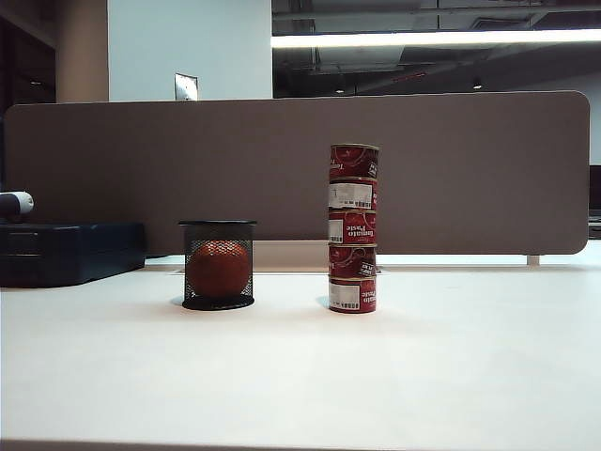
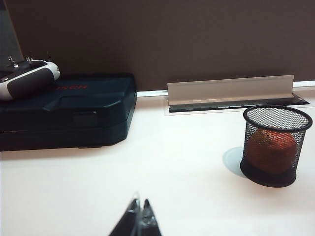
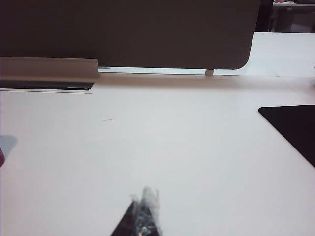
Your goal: Take a can of tomato sauce from the stacked ones and place it on the table.
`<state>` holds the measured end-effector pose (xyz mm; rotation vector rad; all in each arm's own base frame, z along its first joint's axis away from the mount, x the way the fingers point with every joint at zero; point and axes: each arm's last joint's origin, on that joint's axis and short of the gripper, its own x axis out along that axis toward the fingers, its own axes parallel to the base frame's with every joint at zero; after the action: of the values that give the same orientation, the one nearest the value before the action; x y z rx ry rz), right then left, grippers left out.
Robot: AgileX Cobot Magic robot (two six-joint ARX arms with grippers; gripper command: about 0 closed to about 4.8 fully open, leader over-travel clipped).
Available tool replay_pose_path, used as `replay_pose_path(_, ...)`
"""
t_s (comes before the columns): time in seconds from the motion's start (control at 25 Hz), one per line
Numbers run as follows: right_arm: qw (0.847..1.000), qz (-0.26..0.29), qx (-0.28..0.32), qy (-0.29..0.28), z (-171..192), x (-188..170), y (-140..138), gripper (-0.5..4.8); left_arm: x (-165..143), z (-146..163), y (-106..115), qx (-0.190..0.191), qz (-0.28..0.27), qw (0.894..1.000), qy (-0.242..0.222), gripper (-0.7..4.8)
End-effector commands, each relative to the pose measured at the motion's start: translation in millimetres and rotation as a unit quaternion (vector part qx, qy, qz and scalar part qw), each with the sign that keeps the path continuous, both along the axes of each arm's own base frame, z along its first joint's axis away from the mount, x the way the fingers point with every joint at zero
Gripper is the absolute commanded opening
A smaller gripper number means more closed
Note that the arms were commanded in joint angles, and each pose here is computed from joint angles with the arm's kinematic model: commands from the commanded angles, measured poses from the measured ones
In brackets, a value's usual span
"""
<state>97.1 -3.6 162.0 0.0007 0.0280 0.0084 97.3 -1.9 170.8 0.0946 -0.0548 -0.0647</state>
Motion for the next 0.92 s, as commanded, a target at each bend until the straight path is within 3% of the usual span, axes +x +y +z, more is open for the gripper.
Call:
replay_pose_path(0.04,1.000,0.001,0.000,-0.006,1,0,0,-0.05,0,2,0,-0.002,0.001,1.000,-0.007,-0.05)
replay_pose_path(0.32,1.000,0.005,0.000,-0.013,4,0,0,-0.05,0,2,0,-0.002,0.001,1.000,-0.007,-0.05)
replay_pose_path(0.6,0.996,0.073,-0.002,-0.055,25,-5,5,-0.05,0,2,0,-0.002,-0.005,1.000,-0.007,-0.05)
replay_pose_path(0.92,0.992,0.082,0.023,-0.093,64,-17,6,-0.05,-2,3,-8,0.007,-0.136,0.991,-0.012,-0.05)
